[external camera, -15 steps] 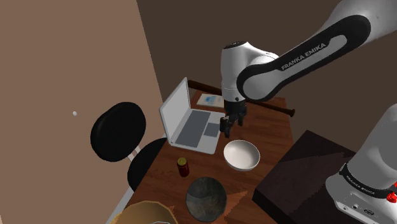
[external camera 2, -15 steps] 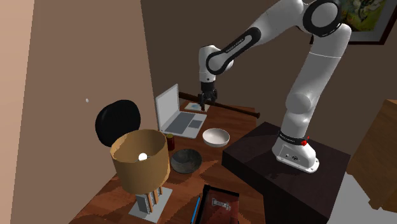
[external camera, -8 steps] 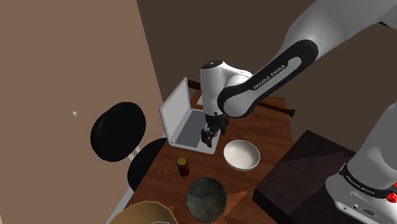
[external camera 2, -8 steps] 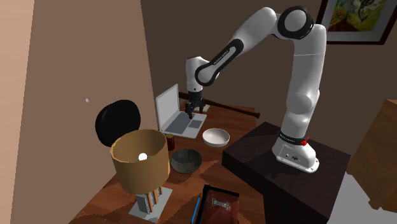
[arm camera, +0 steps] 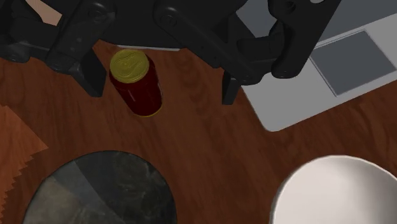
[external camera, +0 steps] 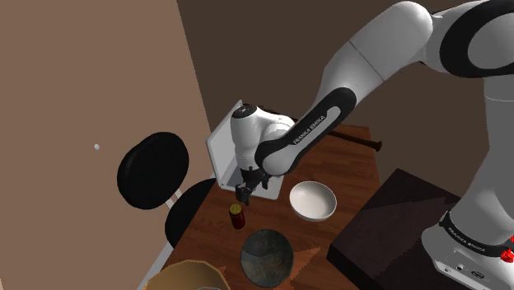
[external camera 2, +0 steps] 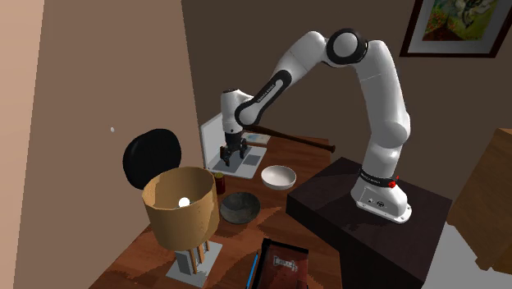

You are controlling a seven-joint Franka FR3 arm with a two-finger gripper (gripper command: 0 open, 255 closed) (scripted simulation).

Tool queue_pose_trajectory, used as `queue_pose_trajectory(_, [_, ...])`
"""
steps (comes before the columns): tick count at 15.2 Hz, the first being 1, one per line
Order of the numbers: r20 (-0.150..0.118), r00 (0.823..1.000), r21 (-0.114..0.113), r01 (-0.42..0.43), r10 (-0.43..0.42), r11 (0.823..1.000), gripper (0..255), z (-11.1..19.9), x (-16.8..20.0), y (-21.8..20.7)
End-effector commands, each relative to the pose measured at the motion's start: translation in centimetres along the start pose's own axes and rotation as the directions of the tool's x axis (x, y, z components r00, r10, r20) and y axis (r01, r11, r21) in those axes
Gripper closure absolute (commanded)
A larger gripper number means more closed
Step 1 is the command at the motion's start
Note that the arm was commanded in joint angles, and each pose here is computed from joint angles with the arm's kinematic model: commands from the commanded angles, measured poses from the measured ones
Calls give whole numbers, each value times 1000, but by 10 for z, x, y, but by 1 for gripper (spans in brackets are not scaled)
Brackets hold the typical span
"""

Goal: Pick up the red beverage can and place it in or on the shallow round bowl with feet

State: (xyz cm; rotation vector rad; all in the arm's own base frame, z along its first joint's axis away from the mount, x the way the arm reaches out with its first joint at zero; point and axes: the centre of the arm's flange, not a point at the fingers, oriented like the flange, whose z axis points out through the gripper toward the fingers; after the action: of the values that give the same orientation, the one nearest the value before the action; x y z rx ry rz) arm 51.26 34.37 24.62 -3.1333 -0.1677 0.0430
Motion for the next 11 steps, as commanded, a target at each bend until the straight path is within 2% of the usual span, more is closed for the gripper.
queue_pose_trajectory(1, [-8,1000,-3,1,-1,1000,0,14,15,-16])
queue_pose_trajectory(6, [-26,1000,-8,5,-5,1000,0,51,52,-54])
queue_pose_trajectory(11, [-27,1000,-8,5,-5,1000,0,75,55,-57])
